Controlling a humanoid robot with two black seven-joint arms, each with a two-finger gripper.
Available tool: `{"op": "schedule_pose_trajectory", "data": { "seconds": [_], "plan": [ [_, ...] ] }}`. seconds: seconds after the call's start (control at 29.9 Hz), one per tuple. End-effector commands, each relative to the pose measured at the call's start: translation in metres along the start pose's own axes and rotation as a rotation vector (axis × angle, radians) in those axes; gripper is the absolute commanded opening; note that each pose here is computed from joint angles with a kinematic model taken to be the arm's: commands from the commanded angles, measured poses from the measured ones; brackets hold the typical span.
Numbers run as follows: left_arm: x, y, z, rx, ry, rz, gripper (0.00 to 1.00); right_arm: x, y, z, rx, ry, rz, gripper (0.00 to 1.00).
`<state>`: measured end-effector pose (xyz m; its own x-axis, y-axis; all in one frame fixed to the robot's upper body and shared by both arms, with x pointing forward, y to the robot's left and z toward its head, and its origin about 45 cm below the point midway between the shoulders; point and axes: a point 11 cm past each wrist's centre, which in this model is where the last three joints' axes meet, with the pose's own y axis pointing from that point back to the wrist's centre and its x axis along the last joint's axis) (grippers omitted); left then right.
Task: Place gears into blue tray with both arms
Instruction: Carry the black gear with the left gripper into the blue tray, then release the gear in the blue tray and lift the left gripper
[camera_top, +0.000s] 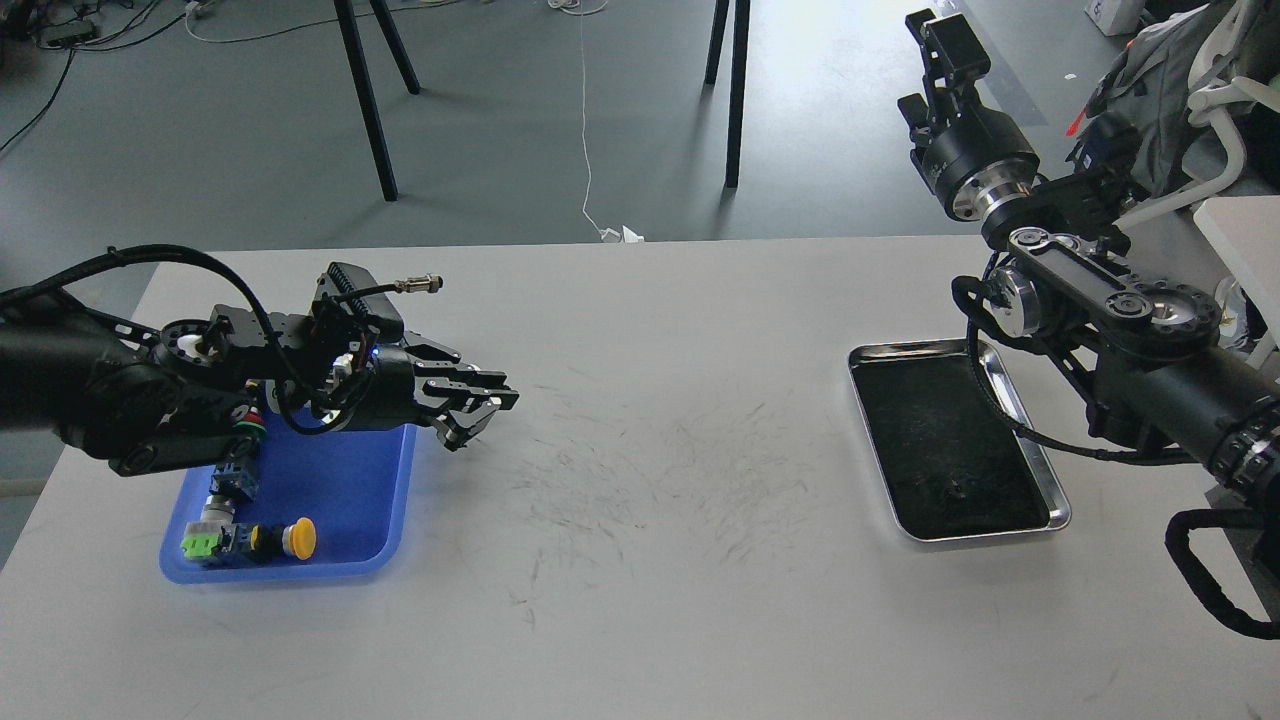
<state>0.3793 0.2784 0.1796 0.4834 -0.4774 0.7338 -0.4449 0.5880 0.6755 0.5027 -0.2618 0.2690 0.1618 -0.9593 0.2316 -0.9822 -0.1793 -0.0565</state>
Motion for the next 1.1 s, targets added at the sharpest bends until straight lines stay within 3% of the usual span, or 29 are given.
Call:
{"op": "schedule_pose_trajectory", "data": {
  "seconds": [0.0, 0.23, 0.63, 1.07],
  "plan": [
    [-0.012, 0.024, -0.019, 0.057, 0.014, -0.009, 0.15, 0.004, 0.003, 0.006, -0.013, -0.033, 0.024, 0.96],
    [-0.038, 0.061, -0.040, 0.122, 0.001, -0.047, 0.16, 0.009, 0.014, 0.025, -0.048, -0.138, 0.070, 0.97],
    [-0.085, 0.063, -0.052, 0.172, 0.039, -0.109, 0.16, 0.008, 0.022, 0.041, -0.073, -0.183, 0.084, 0.97],
    [-0.090, 0.065, -0.060, 0.204, 0.045, -0.100, 0.19, 0.007, 0.022, 0.041, -0.073, -0.182, 0.084, 0.97]
  ]
}}
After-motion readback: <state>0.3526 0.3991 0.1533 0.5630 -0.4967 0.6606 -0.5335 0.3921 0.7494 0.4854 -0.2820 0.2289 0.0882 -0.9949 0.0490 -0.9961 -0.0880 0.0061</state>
